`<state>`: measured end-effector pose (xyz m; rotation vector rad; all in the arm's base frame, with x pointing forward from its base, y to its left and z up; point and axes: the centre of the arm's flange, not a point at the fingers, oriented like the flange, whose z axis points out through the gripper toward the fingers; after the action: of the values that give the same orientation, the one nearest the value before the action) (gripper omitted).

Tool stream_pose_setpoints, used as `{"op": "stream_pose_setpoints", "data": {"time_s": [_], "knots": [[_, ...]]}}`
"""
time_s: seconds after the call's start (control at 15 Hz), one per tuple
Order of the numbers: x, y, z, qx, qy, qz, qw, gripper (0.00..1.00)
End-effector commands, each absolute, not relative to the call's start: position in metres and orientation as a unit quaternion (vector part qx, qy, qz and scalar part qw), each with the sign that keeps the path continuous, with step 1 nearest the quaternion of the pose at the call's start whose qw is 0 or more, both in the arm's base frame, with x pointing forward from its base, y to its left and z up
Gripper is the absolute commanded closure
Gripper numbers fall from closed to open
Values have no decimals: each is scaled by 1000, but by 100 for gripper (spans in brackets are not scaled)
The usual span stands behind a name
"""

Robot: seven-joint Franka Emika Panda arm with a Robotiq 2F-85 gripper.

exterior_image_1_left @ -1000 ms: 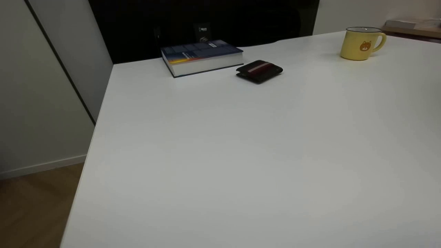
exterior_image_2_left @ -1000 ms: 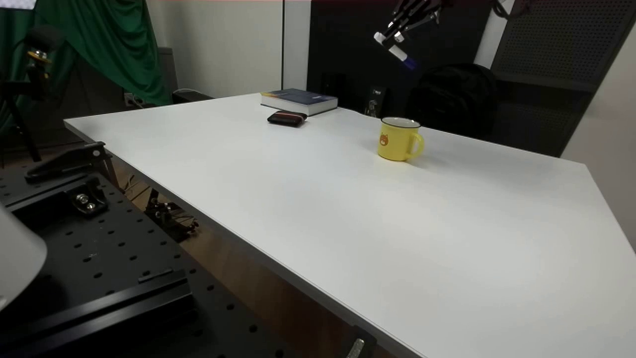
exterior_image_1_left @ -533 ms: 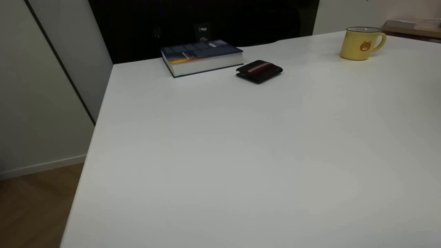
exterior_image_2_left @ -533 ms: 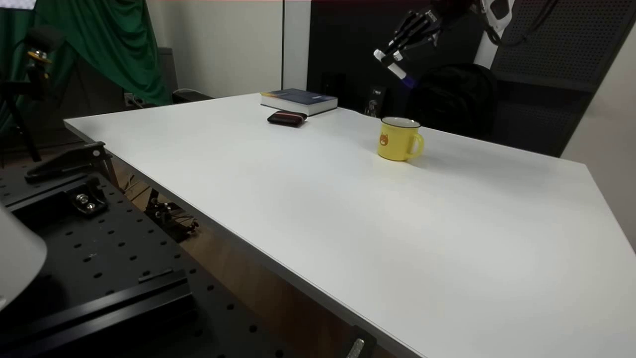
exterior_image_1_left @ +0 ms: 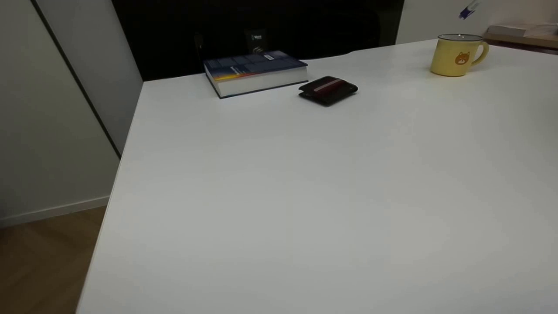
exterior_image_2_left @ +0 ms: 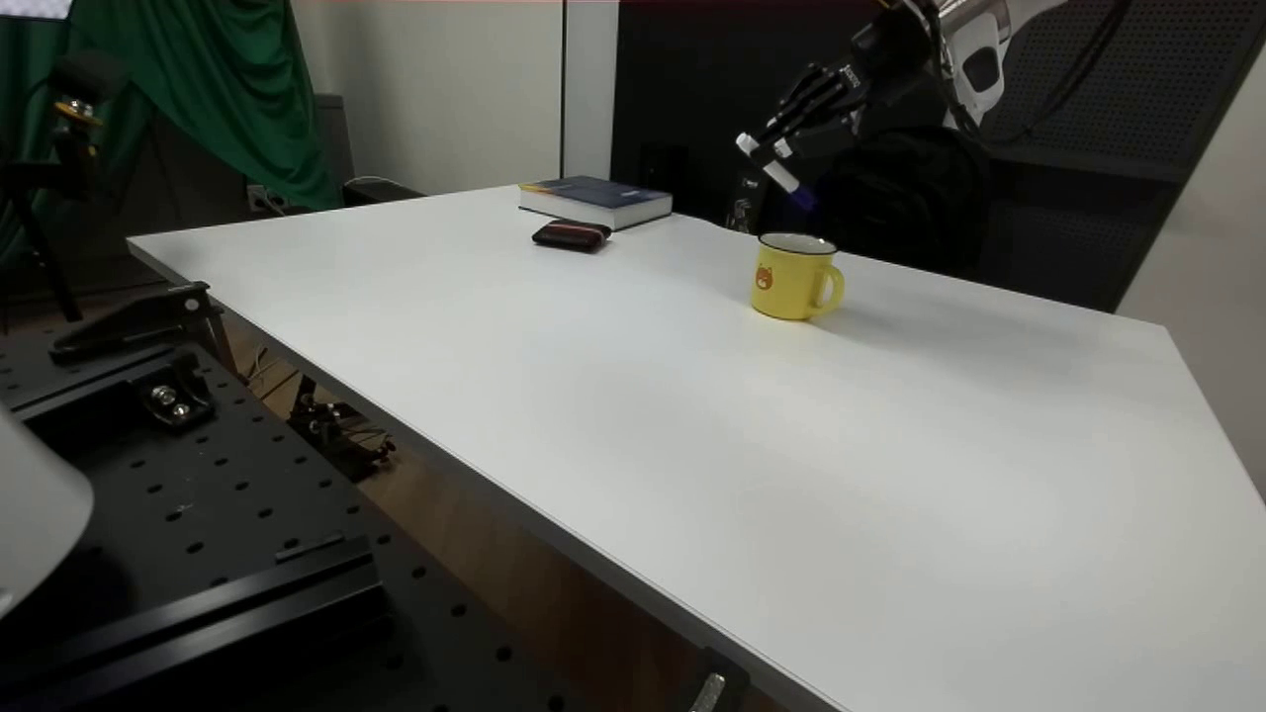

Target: Pick up the marker from the table and put it in the cup

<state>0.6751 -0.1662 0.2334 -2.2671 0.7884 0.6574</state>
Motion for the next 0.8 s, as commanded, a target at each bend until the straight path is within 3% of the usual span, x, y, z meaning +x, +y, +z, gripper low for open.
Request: {"op": "stream_pose_setpoints", "data": {"time_s": [0.0, 0.73], "knots": [[685, -172, 218, -852, 317, 261, 323, 96], [684, -175, 190, -847, 321, 275, 322, 96]]}}
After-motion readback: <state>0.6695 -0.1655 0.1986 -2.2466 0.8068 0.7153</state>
